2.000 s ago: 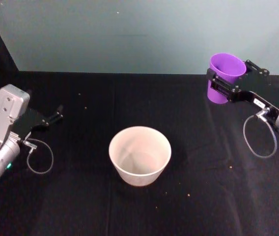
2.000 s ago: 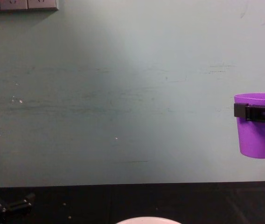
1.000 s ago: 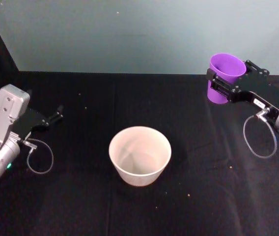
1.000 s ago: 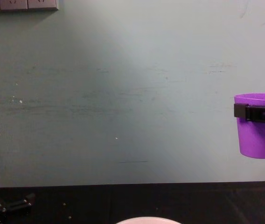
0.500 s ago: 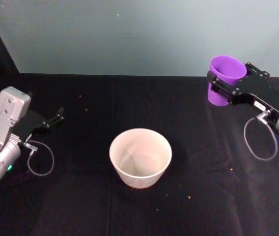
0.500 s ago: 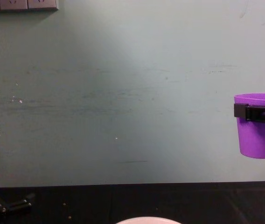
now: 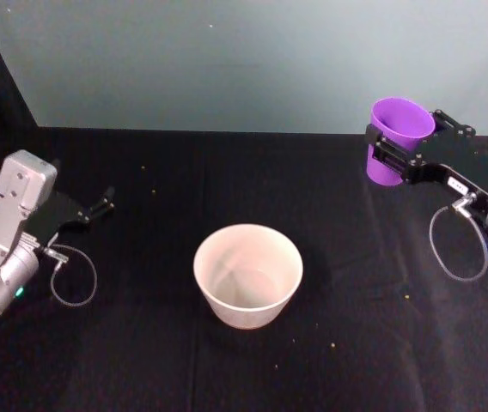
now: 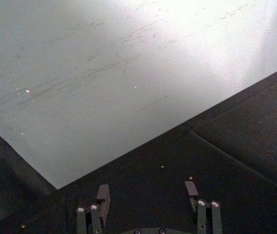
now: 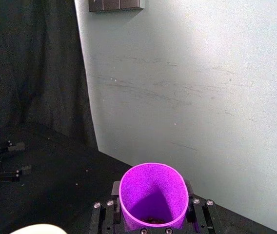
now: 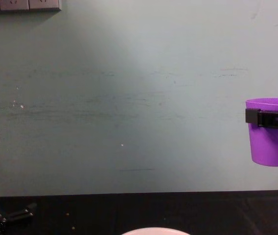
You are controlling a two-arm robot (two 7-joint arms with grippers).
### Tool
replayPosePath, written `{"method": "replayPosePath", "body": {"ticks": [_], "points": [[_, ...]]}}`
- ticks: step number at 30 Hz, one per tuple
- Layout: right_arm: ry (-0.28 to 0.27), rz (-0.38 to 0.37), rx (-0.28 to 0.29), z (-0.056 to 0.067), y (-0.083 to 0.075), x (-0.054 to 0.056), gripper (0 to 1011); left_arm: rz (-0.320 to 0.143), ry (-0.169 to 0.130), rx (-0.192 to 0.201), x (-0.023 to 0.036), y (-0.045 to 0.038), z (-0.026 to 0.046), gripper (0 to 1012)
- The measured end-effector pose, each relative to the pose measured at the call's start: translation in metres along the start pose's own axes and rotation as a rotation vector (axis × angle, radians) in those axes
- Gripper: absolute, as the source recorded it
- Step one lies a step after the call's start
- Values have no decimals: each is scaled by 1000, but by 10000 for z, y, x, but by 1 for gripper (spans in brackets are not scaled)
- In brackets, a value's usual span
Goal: Pick up the cup and pour the mung beans from the cup into the bowl.
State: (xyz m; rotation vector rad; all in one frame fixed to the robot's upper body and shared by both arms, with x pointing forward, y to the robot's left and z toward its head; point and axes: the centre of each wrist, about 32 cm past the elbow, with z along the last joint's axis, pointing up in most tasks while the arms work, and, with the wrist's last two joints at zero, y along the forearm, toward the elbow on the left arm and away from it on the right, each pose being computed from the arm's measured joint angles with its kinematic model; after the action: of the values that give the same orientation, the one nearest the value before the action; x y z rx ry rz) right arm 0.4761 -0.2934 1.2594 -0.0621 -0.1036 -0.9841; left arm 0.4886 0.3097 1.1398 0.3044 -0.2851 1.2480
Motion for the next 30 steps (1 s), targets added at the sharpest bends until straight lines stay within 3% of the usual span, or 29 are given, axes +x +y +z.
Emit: {"method": "replayPosePath", "body": {"ticks": [30], "points": [[0, 0, 0, 0, 0, 0, 723, 0, 0, 0, 0, 0, 0, 1000]]}}
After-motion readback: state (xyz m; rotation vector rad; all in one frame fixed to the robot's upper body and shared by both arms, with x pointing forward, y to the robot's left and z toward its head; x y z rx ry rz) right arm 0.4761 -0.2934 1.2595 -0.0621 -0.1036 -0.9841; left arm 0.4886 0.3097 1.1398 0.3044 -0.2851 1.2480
